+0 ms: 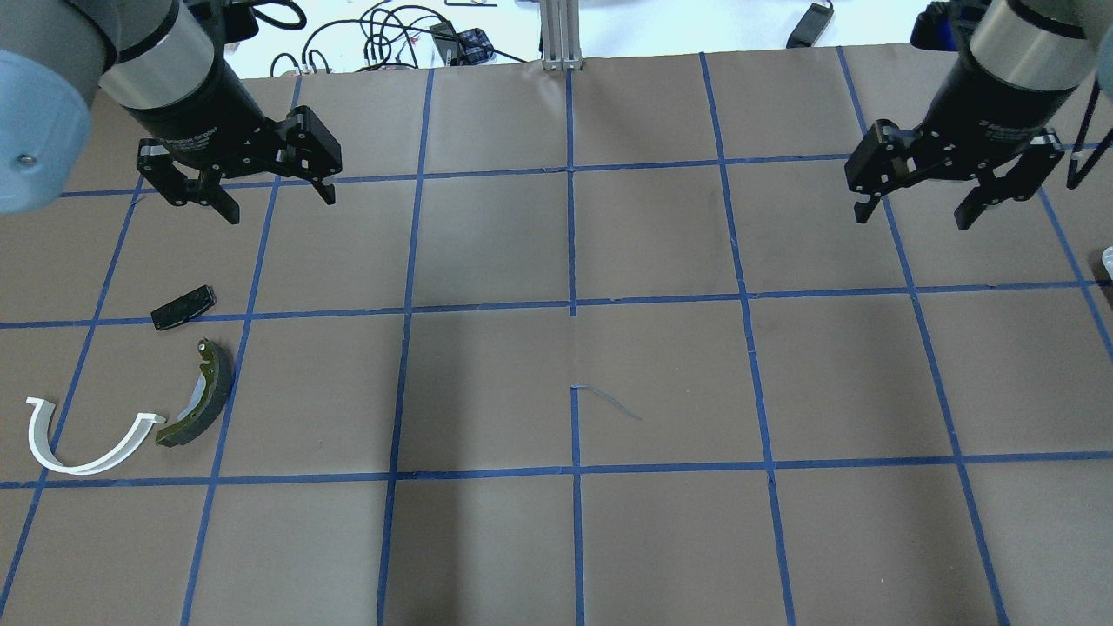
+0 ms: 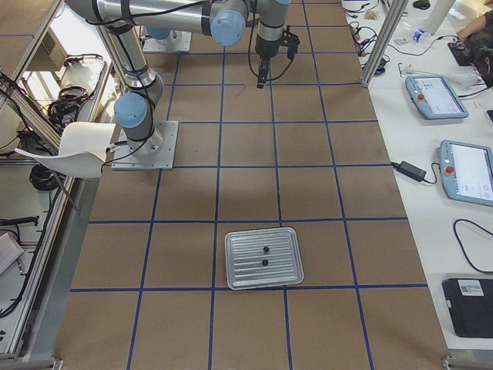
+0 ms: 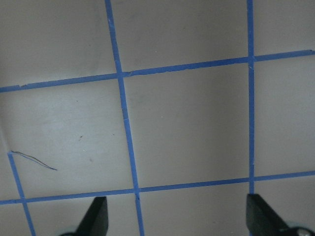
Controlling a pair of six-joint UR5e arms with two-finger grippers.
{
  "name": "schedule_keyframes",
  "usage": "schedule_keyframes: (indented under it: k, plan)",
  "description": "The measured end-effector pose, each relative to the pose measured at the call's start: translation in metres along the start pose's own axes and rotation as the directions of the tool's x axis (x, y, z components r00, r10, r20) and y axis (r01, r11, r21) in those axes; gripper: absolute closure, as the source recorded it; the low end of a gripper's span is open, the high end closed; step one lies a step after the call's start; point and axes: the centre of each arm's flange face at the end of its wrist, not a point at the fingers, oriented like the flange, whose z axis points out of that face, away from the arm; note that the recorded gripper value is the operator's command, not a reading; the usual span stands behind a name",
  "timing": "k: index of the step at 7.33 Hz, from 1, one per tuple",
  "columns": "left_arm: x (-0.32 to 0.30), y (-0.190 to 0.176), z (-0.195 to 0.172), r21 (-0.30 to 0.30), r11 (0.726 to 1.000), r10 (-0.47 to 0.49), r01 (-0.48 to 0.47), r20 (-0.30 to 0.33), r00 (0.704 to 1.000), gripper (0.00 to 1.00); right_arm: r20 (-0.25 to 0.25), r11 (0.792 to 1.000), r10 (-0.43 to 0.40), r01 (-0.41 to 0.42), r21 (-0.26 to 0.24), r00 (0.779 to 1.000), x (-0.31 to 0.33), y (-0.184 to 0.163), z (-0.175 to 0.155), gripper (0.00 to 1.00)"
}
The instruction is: Place bearing gear from tray to pile
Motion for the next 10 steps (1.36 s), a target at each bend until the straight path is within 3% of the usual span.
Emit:
schedule_keyframes:
  k: [4, 8, 10]
  plan:
    - [0.0, 0.0, 0.0, 0.0, 1.0, 0.0, 0.0, 0.0, 1.0, 0.0, 0.034, 0.996, -0.079, 0.081, -0.037, 0.996, 0.086, -0.011, 0.026, 0.0]
    - [0.0, 0.0, 0.0, -0.001, 1.0, 0.0, 0.0, 0.0, 1.0, 0.0, 0.009, 0.994, -0.112, 0.112, 0.006, 0.994, 0.136, -0.046, 0.055, 0.0]
    - [0.0, 0.0, 0.0, -0.001, 1.0, 0.0, 0.0, 0.0, 1.0, 0.0, -0.009, 0.984, -0.169, 0.17, 0.046, 0.986, 0.203, -0.063, 0.076, 0.0]
